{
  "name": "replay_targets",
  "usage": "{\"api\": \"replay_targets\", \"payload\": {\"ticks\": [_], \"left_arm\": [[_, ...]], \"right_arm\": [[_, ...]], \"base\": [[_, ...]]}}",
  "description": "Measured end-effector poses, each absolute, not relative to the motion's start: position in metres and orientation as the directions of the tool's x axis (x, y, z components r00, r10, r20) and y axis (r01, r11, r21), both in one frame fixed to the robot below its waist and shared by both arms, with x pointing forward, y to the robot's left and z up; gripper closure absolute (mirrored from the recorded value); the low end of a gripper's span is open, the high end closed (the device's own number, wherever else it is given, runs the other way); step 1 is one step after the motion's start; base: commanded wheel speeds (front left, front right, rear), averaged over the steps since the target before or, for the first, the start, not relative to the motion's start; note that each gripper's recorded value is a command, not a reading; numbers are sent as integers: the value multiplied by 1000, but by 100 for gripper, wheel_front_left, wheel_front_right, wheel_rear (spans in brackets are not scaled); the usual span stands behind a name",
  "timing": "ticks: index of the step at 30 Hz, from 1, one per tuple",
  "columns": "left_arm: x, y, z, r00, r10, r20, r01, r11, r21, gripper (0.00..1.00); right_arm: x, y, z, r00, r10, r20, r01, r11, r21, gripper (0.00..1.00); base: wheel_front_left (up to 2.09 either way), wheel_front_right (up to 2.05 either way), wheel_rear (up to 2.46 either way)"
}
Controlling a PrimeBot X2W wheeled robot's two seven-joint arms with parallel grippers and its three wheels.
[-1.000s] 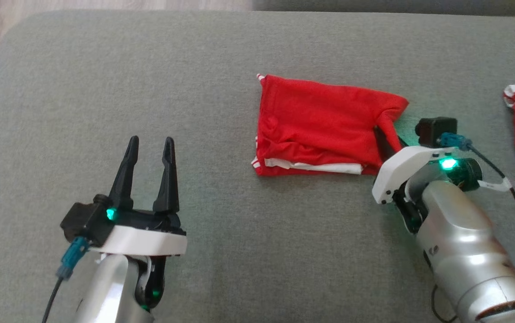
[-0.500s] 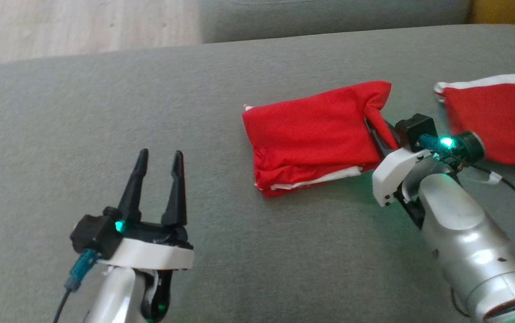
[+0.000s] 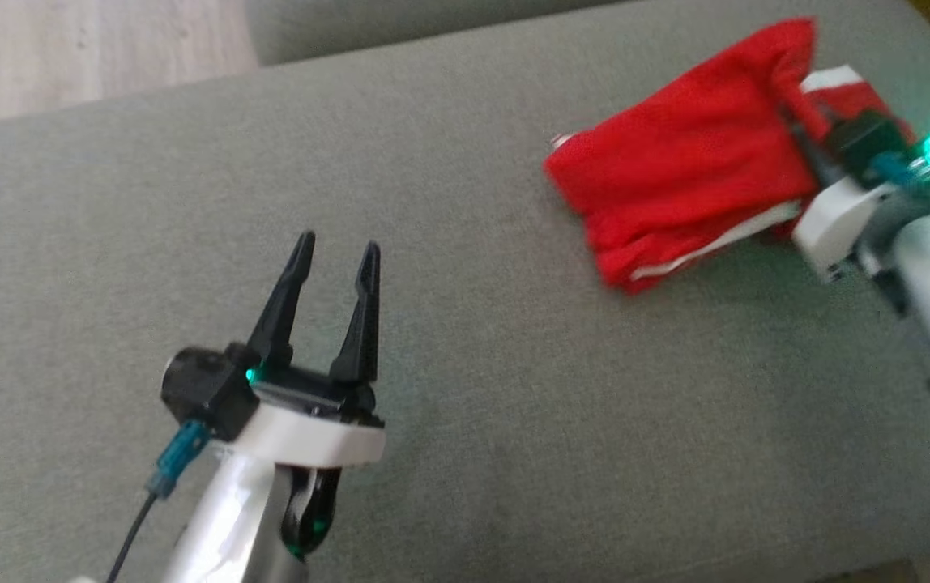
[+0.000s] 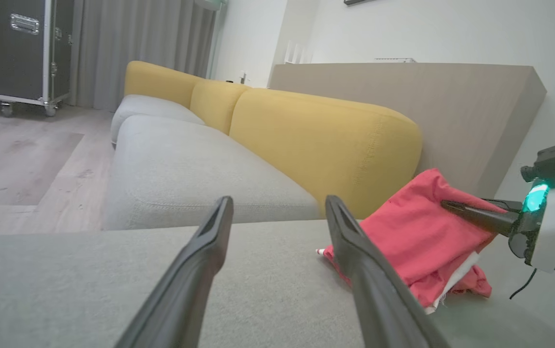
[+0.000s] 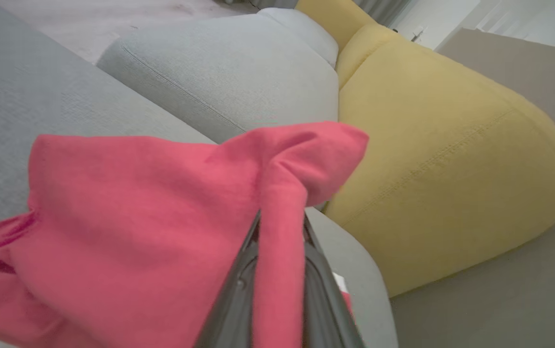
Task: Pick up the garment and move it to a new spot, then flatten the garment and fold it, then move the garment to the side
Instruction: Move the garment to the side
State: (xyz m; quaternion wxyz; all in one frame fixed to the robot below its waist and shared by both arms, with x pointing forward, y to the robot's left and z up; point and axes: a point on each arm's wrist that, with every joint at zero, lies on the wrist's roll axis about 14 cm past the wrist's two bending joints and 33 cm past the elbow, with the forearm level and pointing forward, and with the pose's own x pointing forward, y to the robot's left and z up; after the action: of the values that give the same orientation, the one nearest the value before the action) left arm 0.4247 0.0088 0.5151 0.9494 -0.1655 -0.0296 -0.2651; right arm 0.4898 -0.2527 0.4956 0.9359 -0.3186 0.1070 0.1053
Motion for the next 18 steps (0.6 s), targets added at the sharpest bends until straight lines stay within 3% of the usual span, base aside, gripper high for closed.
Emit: {"api": "replay_targets", "payload": {"ticks": [9,18], "left_arm": [[454,-14,502,830,-539,143,555,770,-316,0],[473,-16,482,831,-544,118,549,768,-330,0]], "right_arm": [[491,-340,486,936,-60,-347,-195,732,-653,100],[501,-392,473,899,-208,-386,-113,741,-662,100]], "base": [[0,0,0],[0,0,0]]}}
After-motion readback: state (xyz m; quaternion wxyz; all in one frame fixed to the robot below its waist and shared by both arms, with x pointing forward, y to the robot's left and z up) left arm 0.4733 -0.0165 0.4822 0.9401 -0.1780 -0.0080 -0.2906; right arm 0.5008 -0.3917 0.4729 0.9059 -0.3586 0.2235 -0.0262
